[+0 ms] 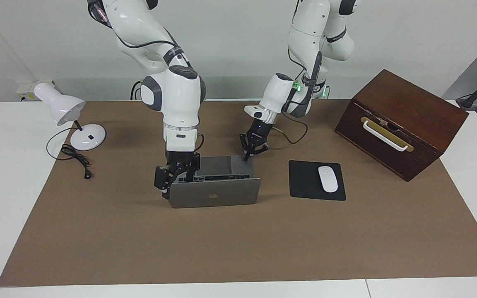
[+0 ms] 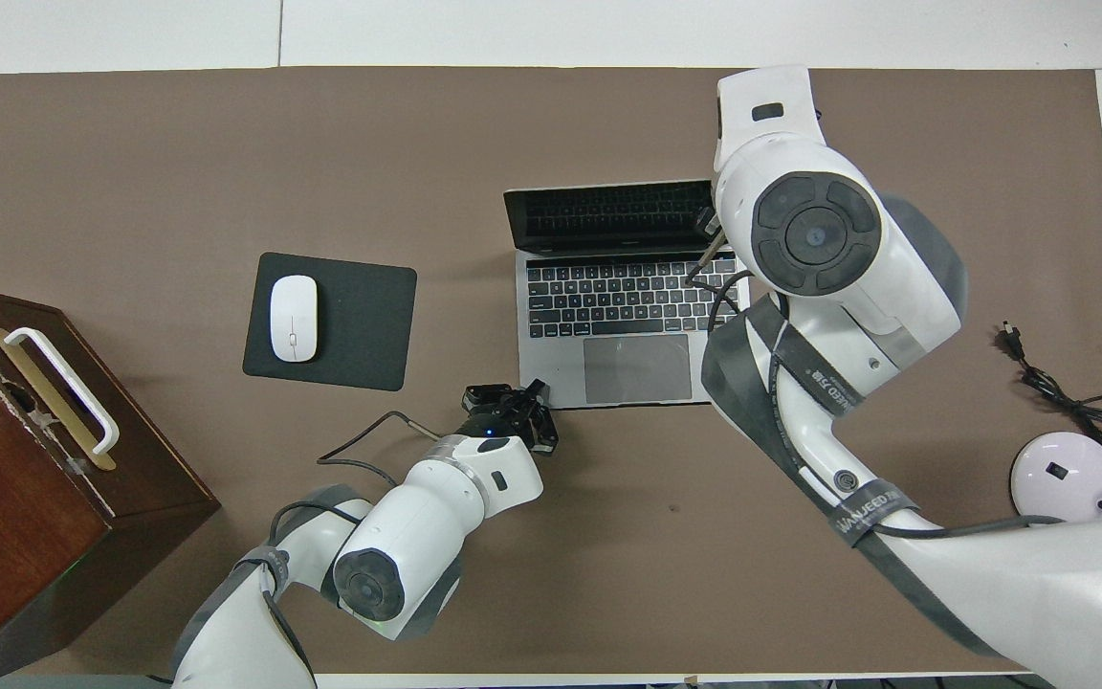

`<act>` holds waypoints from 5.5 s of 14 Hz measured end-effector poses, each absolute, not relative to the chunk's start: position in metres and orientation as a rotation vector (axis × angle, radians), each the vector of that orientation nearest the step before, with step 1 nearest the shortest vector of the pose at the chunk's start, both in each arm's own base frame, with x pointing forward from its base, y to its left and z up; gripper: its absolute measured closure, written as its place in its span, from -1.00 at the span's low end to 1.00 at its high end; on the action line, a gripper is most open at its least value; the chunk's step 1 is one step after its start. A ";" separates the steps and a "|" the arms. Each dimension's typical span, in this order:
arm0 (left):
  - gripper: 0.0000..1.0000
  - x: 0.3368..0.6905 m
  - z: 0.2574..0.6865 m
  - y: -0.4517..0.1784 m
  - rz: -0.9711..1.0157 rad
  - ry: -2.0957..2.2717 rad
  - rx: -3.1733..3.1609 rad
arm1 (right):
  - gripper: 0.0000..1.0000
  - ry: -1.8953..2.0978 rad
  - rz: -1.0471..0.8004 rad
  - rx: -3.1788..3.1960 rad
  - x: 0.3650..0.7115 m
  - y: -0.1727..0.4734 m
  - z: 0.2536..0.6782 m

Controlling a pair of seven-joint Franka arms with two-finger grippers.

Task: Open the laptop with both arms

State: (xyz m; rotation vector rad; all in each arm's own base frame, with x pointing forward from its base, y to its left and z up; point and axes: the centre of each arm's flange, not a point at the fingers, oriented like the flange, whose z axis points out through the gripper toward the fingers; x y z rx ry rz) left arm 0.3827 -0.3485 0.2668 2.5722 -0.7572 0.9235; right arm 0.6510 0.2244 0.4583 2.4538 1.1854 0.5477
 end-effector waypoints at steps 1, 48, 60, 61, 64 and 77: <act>0.98 0.383 0.267 -0.348 0.924 -0.757 2.572 | -1.00 1.185 0.547 2.456 0.652 0.224 0.457; 0.98 0.465 0.615 -0.212 0.408 -0.550 2.894 | -1.00 0.081 -0.068 3.144 0.547 0.035 0.601; -0.89 0.489 0.668 -0.060 0.293 -0.275 3.080 | -1.00 0.075 -0.077 3.139 0.542 0.044 0.605; -1.00 0.491 0.668 -0.052 0.291 -0.248 3.086 | -1.00 0.073 -0.077 3.140 0.542 0.043 0.605; -1.00 0.496 0.665 -0.027 0.281 -0.172 3.097 | -1.00 0.041 -0.077 3.142 0.543 0.032 0.605; -1.00 0.509 0.634 -0.013 0.133 -0.146 3.138 | -1.00 0.034 -0.079 3.142 0.544 0.029 0.604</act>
